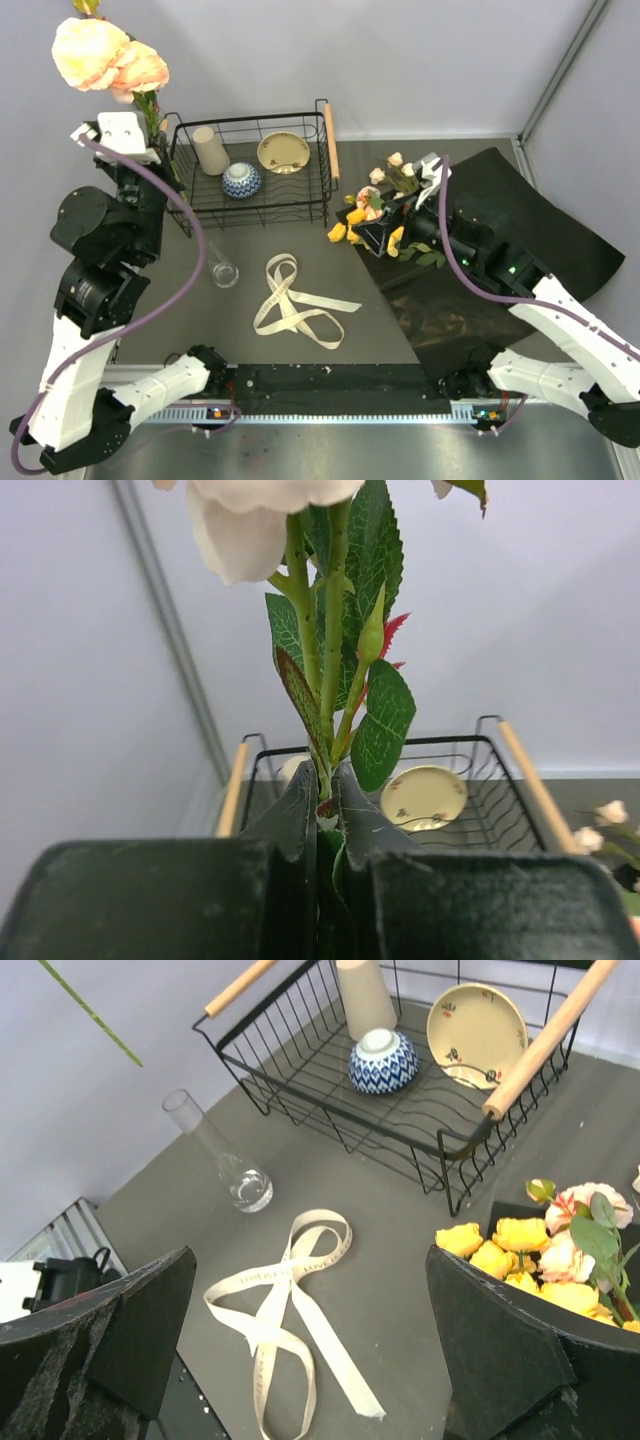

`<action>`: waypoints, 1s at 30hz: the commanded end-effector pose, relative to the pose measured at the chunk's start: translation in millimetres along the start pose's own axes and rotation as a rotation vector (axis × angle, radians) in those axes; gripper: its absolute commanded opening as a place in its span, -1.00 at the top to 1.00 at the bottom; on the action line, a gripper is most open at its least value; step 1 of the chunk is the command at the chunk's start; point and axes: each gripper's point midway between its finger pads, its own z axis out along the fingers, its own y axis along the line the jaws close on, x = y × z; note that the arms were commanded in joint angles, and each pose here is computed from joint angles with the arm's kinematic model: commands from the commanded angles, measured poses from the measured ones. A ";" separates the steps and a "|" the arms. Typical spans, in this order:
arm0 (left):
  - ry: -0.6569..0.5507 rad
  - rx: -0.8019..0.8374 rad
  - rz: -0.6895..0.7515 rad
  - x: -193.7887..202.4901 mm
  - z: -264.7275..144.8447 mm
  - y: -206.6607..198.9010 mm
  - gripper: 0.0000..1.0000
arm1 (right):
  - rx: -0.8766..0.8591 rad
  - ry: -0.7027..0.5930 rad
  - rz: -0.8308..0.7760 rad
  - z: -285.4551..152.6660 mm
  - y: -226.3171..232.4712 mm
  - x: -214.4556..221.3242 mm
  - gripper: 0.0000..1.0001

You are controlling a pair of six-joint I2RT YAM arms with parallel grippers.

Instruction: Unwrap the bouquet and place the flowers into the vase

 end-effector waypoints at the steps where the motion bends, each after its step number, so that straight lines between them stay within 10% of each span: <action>1: 0.010 -0.179 0.076 4.0 7.6 27.7 1.00 | -0.006 -0.024 -0.017 0.0 2.0 -5.9 -0.97; 30: -0.001 -0.201 0.007 44.6 9.1 22.4 1.00 | -0.006 -0.010 -0.014 -2.0 -0.2 4.7 -0.98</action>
